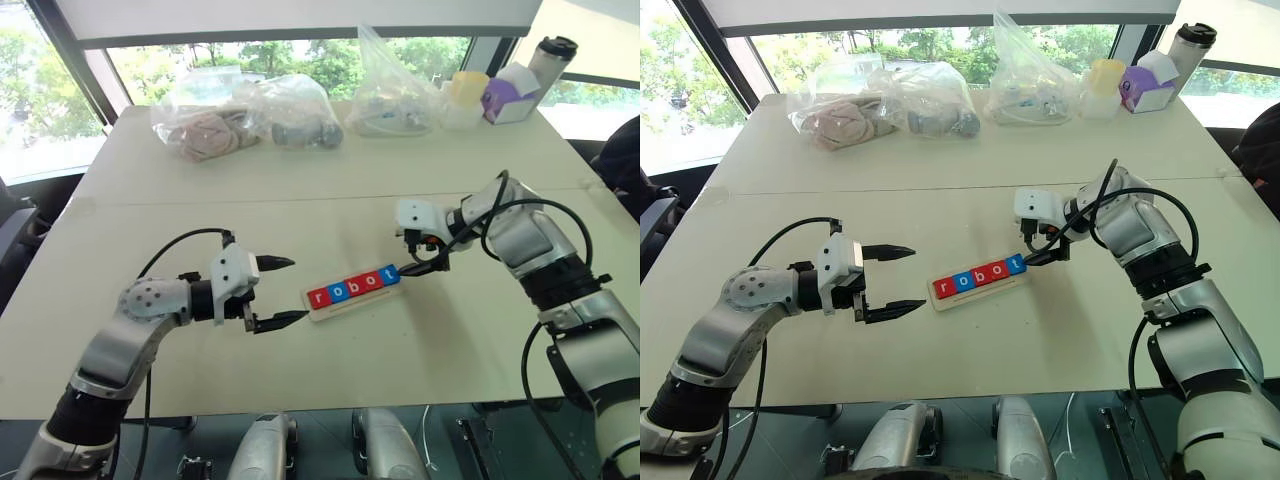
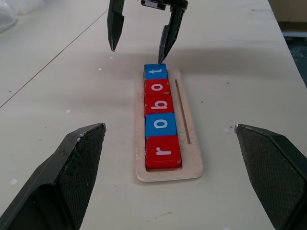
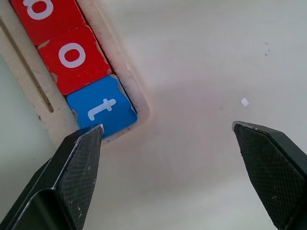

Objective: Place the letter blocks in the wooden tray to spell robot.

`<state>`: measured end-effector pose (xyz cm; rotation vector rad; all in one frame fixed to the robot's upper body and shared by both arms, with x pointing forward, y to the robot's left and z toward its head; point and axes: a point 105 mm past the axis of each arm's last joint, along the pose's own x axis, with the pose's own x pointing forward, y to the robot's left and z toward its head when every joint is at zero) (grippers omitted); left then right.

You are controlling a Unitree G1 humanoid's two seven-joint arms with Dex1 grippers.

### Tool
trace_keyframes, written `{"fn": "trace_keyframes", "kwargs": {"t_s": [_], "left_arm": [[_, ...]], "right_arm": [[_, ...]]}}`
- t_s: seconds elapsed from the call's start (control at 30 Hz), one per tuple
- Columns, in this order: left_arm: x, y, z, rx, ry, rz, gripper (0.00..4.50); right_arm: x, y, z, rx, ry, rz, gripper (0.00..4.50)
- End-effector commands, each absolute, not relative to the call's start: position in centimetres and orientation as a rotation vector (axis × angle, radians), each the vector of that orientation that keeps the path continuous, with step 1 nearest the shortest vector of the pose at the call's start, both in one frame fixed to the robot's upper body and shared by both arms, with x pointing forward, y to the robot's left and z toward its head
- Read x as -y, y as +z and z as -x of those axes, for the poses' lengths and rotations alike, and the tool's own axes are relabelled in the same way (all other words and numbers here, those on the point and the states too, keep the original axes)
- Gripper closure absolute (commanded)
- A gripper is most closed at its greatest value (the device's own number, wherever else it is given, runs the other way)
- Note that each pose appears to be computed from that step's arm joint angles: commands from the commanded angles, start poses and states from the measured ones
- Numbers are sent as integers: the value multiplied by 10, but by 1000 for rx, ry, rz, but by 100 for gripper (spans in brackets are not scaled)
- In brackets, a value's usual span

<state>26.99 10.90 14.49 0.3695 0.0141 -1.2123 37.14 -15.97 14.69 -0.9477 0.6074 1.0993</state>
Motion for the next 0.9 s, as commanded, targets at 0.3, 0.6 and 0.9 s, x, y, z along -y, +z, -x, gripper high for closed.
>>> {"fn": "trace_keyframes", "kwargs": {"t_s": [0.3,0.6,0.9], "left_arm": [[-107,157,-265,38,-1219,-383,0],[-107,155,-264,38,-1224,-384,0],[-109,156,-264,34,-1222,-389,0]], "right_arm": [[167,164,-378,-570,1052,994,7],[174,155,-381,-593,1036,1000,7],[164,157,-381,-569,1058,987,7]]}}
